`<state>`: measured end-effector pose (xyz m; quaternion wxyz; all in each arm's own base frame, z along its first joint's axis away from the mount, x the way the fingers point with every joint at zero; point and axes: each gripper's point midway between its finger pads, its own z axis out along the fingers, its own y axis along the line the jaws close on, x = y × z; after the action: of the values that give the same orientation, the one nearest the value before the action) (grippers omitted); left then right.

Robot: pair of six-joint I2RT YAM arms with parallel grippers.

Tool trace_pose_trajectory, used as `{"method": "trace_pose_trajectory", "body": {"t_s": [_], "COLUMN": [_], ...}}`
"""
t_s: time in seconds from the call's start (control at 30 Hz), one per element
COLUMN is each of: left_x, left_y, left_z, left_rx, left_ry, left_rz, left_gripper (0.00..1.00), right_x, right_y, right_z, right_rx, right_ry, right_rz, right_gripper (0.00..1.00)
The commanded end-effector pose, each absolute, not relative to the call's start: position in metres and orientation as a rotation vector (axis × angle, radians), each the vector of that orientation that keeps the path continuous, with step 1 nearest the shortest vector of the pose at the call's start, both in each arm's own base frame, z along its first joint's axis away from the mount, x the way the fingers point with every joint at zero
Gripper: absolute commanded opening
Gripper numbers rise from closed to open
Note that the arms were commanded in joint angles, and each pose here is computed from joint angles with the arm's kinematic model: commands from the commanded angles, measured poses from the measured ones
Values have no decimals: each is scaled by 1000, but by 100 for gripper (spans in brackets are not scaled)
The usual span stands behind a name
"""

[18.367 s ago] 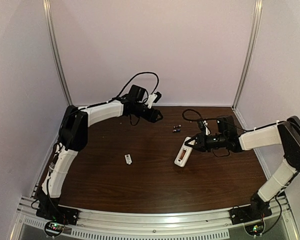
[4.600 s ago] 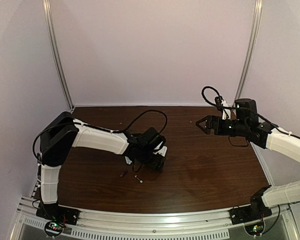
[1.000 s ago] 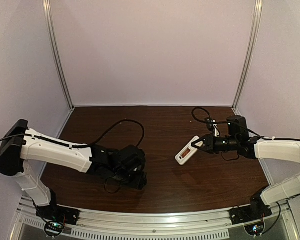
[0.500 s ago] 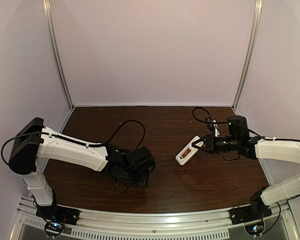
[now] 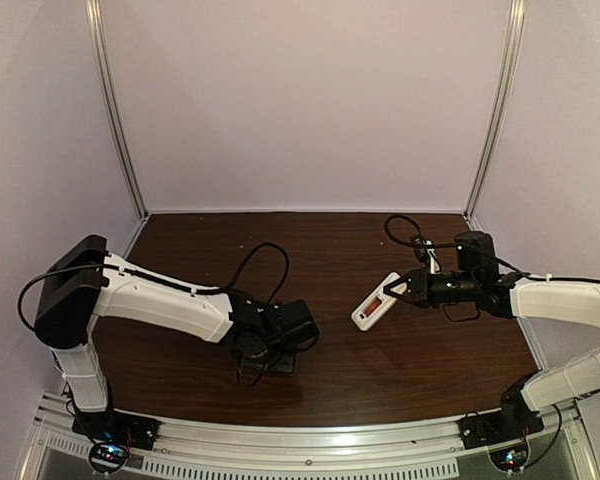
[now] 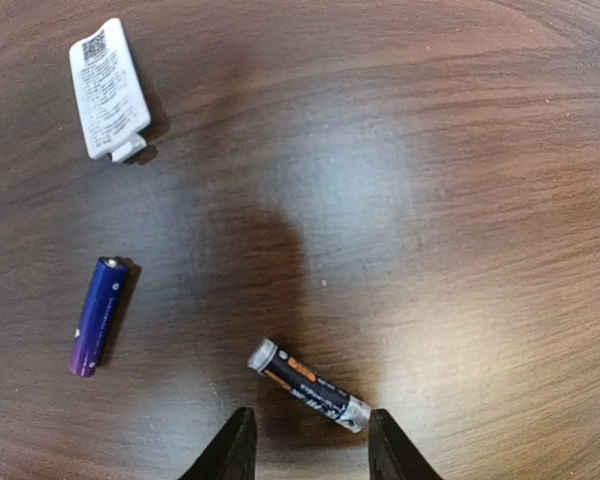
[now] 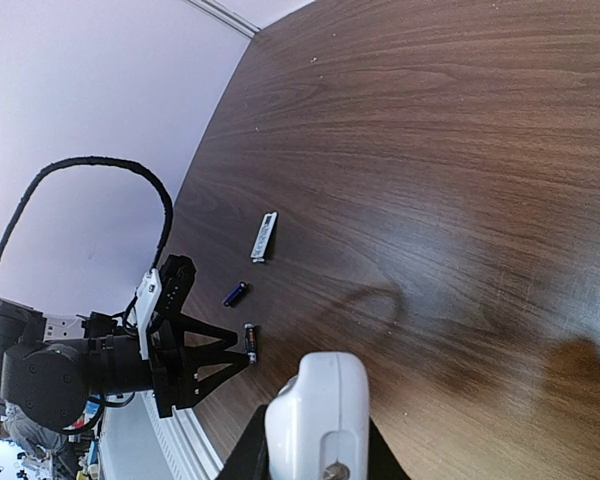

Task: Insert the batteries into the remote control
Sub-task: Pick up the battery from the center of the board.

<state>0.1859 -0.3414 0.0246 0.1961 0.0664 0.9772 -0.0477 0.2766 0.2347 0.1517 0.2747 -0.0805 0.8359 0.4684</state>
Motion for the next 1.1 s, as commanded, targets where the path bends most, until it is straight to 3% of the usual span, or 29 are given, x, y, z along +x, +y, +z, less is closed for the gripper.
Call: {"method": "trace_pose_trajectory", "body": {"t_s": [0.0,0.43,0.57,0.73,1.07], "left_x": [190,196,201,207,202], "left_y": [-334,-332,-329,-331,-379], "left_z": [18,5,6,11,92], "left_rx": [138,195,217,305,828], "left_ry": [2736,2744,2733,2707,2384], "left_rz": [-72,-104,-90,-81,-348], "left_gripper": [38,28,19,0,0], "right_x": [283,282,282,279,261], "right_y": [236,235,235,237,247], "right_z": [170,167,167,166,158], "right_rx": [-245,-248,-254,-265,-173], "right_ry": [2184,2194,2194,2199,2166], "right_rz": [1262,1251,1254,1272,1532], "right_gripper": [0,0,0,0,0]}}
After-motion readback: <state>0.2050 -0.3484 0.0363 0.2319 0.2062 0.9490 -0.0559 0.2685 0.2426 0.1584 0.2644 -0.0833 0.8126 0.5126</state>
